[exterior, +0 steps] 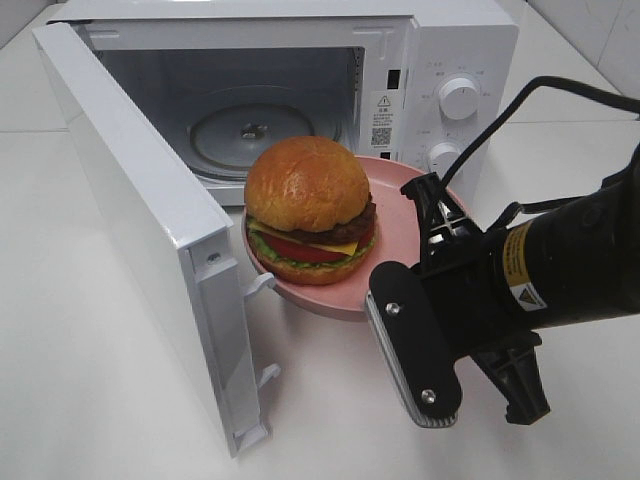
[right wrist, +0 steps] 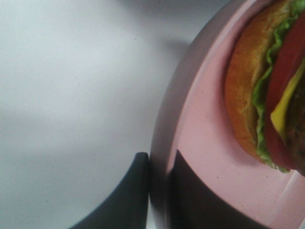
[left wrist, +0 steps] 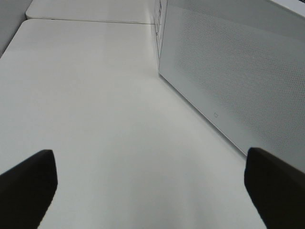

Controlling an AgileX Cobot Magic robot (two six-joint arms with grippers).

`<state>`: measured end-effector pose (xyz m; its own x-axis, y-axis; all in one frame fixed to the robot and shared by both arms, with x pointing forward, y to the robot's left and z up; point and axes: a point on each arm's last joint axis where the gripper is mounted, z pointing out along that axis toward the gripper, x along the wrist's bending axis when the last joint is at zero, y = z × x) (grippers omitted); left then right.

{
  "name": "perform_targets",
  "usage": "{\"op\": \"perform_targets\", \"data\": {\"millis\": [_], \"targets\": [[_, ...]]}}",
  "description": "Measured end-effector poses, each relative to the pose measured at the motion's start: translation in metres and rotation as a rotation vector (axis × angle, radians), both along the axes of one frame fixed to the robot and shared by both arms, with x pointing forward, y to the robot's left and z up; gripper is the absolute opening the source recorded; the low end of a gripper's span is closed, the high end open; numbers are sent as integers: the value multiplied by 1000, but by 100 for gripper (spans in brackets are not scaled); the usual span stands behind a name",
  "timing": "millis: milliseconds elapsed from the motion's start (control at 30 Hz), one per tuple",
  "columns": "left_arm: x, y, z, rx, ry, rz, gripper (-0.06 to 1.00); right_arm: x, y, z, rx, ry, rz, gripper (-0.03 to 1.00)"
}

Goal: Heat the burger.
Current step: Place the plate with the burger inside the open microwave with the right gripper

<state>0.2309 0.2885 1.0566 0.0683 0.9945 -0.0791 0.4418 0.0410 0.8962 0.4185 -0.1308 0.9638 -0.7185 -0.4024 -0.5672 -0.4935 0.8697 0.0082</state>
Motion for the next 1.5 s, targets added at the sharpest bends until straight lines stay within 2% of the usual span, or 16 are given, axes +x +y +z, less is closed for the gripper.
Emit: {"op": "perform_targets", "data": {"millis": [667, 833, 1033, 1500], "targets": [[0, 0, 0, 0, 0, 0, 99, 14, -3, 1, 48, -38, 162, 4], [0, 0, 0, 0, 0, 0, 99, 21, 5, -3, 58, -1, 146, 4], [0, 0, 0, 0, 0, 0, 99, 40, 21, 3, 92, -21, 131, 4], [0, 0, 0, 0, 0, 0, 99, 62, 40, -4, 82, -14, 138, 4]]}}
